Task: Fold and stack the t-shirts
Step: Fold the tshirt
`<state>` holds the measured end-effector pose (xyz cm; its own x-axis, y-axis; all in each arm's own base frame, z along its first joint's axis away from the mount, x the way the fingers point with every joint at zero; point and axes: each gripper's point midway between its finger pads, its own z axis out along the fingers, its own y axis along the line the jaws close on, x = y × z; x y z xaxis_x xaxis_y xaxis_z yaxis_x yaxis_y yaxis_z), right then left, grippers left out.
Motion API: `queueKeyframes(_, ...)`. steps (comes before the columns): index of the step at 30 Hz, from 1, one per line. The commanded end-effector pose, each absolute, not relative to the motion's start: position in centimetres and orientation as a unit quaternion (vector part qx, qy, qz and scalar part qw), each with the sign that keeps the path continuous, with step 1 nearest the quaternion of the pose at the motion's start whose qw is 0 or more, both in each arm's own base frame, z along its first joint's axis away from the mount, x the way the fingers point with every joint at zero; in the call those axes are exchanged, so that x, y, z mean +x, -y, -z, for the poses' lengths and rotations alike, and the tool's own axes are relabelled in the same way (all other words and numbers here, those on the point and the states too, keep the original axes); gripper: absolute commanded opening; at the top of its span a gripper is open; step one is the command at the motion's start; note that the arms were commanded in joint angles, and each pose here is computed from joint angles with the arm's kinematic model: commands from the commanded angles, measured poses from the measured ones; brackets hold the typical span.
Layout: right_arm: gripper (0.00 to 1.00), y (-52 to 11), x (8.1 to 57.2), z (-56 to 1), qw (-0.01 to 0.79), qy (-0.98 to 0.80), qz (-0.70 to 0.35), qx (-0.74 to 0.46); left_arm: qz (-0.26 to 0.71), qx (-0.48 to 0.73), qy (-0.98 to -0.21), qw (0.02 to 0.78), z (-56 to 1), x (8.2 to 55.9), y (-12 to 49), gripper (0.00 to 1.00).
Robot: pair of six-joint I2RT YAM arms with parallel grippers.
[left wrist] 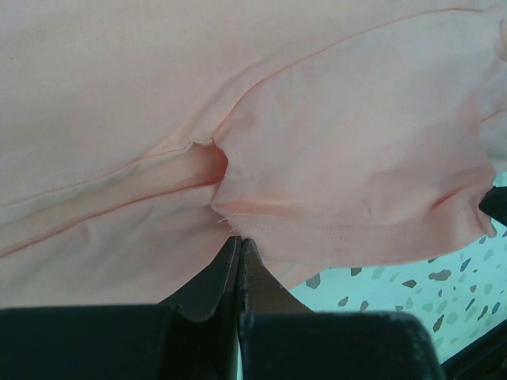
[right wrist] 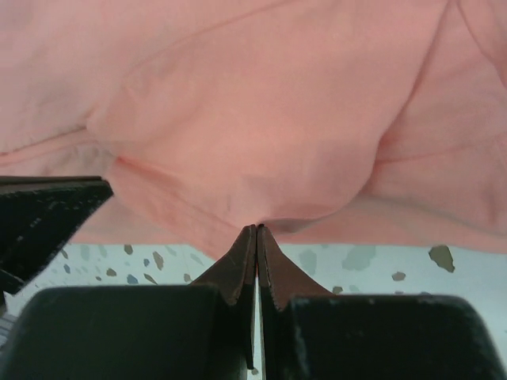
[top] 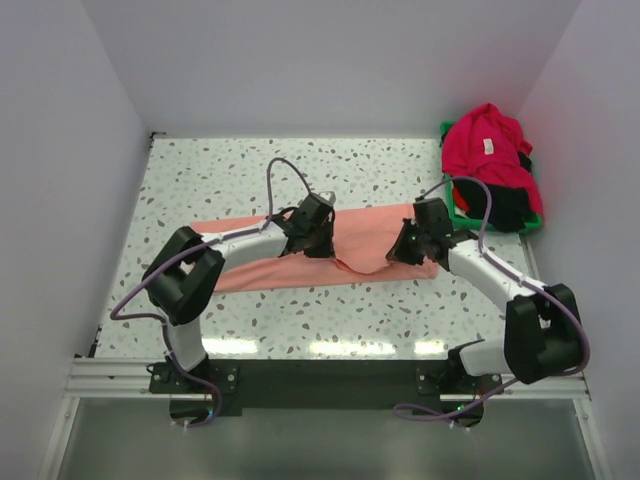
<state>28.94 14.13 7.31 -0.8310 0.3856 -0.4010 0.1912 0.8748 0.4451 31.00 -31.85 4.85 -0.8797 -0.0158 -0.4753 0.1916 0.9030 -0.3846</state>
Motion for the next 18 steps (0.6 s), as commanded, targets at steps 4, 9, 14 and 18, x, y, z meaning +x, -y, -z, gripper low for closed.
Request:
queueKeyframes(4,0.0,-15.1,33.9,-8.6,0.265,-0.93,-0.191,0.17,0.26,0.04,-0.933,0.247,-6.7,32.8,33.5,0.01)
queueKeyframes(9,0.0,-15.0,36.8,-8.6,0.273,-0.928,-0.179,0.181,0.268,0.022,-0.932,0.243,-6.8,33.4,32.8,0.05)
queueKeyframes(14,0.0,-14.4,38.6,-8.5,0.276,-0.927,-0.17,0.19,0.284,0.001,-0.931,0.228,-6.2,33.1,31.8,0.08)
queueKeyframes(18,0.0,-13.7,39.2,-8.3,0.28,-0.923,-0.169,0.201,0.288,-0.009,-0.93,0.228,-6.0,33.0,30.9,0.16)
